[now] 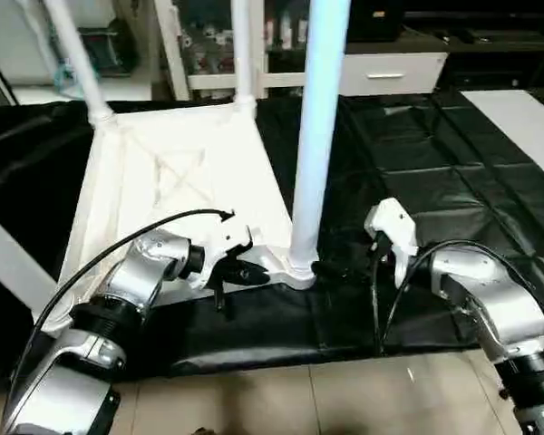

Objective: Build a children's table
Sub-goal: Rotate leg to tighten

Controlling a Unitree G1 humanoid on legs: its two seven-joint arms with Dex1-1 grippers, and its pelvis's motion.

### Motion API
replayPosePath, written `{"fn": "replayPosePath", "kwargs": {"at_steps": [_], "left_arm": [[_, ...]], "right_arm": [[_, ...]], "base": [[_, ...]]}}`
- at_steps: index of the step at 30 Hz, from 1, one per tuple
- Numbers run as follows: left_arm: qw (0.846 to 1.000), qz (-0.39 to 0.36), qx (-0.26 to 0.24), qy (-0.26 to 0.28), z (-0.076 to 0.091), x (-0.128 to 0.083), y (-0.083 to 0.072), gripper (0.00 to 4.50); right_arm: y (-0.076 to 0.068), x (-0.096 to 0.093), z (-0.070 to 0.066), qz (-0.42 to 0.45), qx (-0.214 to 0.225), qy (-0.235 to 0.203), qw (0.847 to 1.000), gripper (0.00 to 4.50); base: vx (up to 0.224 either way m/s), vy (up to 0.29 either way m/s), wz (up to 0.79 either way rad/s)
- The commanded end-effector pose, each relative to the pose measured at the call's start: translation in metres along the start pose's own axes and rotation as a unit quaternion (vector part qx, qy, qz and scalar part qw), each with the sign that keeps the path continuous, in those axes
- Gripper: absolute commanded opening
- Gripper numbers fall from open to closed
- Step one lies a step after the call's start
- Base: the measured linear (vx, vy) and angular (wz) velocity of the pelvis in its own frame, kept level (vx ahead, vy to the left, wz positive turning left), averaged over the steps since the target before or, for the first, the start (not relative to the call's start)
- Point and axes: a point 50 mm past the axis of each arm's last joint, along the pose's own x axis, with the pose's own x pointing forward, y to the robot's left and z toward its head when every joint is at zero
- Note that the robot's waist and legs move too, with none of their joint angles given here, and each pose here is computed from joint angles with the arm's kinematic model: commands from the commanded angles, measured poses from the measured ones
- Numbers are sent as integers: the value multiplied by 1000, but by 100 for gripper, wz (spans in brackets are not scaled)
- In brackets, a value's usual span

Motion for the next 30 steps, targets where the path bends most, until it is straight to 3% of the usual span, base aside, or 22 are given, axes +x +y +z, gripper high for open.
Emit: {"fn": "replayPosePath", "kwargs": {"at_steps": [1, 4, 6, 9, 15, 30], "left_arm": [[997, -44, -34, 58, -28, 14, -17, 4], [998, -31, -34, 50, -25, 14, -15, 4], [998, -15, -47, 28, -18, 11, -11, 44], [998, -10, -60, 8, -12, 6, -8, 62], [999, 1, -31, 18, -10, -7, -3, 117], [998, 31, -48, 35, -12, -9, 5, 117]], "right_arm": [[0, 3, -1, 12, -13, 6, 1000, 386], [0, 5, 0, 13, -16, 6, 1000, 386], [0, 5, 2, 16, -17, 2, 1000, 386], [0, 5, 2, 19, -19, 0, 1000, 386], [0, 3, 0, 25, -23, 0, 999, 386], [2, 0, -2, 30, -28, 4, 999, 386]], "base": [[0, 0, 0], [0, 0, 0], [0, 0, 0], [0, 0, 0], [0, 0, 0], [0, 0, 0]]}}
